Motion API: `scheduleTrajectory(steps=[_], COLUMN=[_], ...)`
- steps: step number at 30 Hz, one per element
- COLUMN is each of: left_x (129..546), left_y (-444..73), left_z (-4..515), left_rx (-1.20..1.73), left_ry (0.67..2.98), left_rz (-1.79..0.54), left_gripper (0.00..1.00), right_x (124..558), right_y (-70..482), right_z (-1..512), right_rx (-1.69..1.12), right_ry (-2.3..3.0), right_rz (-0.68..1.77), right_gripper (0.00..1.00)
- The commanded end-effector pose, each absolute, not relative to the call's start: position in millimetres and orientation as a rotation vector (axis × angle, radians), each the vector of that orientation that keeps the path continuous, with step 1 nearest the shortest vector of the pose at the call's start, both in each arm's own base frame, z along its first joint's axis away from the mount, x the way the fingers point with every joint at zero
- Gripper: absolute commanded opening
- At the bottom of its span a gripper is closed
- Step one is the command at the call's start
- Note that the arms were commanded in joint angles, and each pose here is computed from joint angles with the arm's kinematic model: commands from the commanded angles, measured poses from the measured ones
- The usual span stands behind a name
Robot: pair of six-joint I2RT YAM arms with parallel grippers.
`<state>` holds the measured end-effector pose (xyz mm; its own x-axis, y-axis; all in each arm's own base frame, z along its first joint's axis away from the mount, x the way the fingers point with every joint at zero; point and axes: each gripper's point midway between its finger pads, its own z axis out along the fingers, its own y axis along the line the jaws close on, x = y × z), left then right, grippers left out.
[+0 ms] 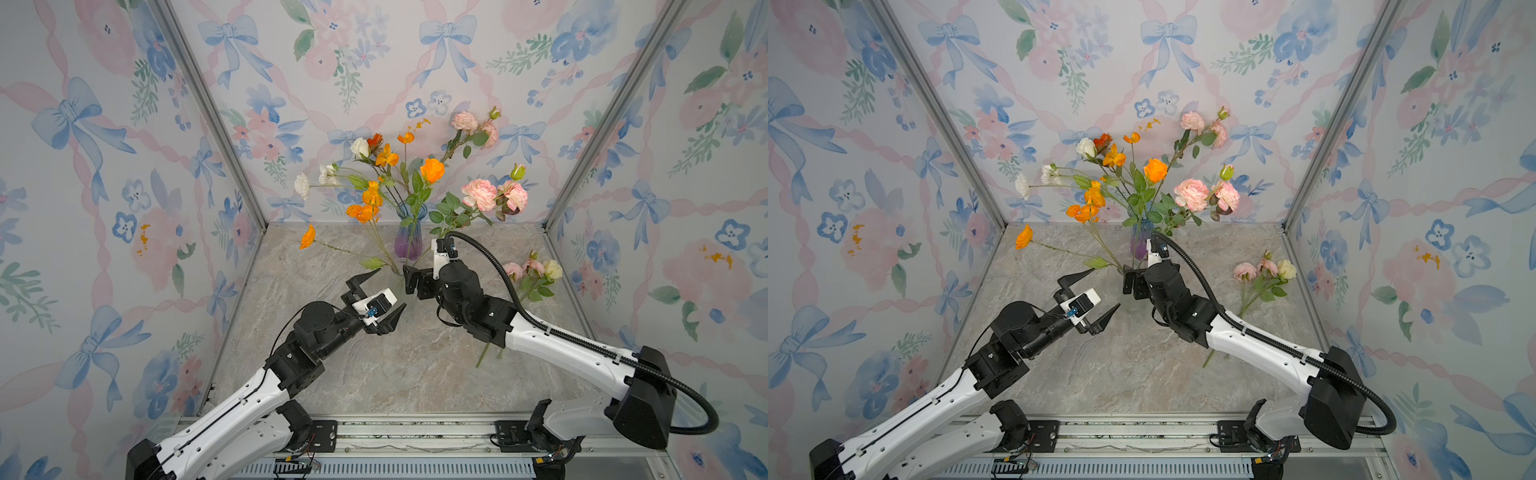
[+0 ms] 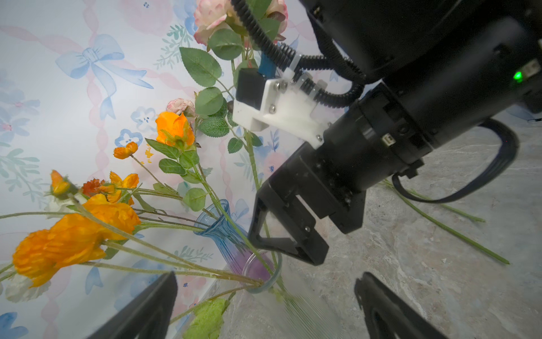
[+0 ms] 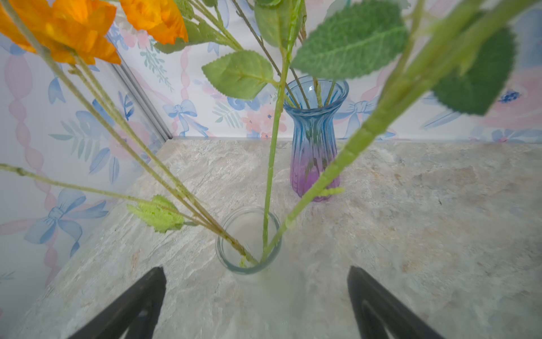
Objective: Arrange the flowers into the vase
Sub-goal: 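Open the right gripper and move it back to the remaining roses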
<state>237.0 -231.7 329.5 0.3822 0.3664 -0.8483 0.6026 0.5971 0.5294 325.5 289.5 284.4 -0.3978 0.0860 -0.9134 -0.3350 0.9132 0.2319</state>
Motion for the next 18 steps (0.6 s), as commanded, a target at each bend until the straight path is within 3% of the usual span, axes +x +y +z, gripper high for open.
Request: scheduleTrajectory(steps=[1, 8, 13, 18], left_x=[233, 233, 215, 196], left_y=[-233, -254, -293, -317], left_z=[335, 316, 290, 263], left_rx=[0.991, 1.071, 1.224, 1.335], left_ry=[1.180, 1.221, 1.240, 1.250], left_rz=[-0.201, -0.279, -0.410, -0.452], left_gripper=[0.98, 0.98, 0.98, 0.98], right_x=[297, 266, 258, 264], right_y=[266, 177, 90, 50], right_z=[257, 225, 169, 115], right_rx=[-0.281, -0.044, 0.358, 0.635], right_ry=[2.082, 2.190, 2.343, 2.476], right_rz=[0.408, 0.247, 0.093, 0.153], right_gripper=[0.97, 0.94, 0.77, 0.61])
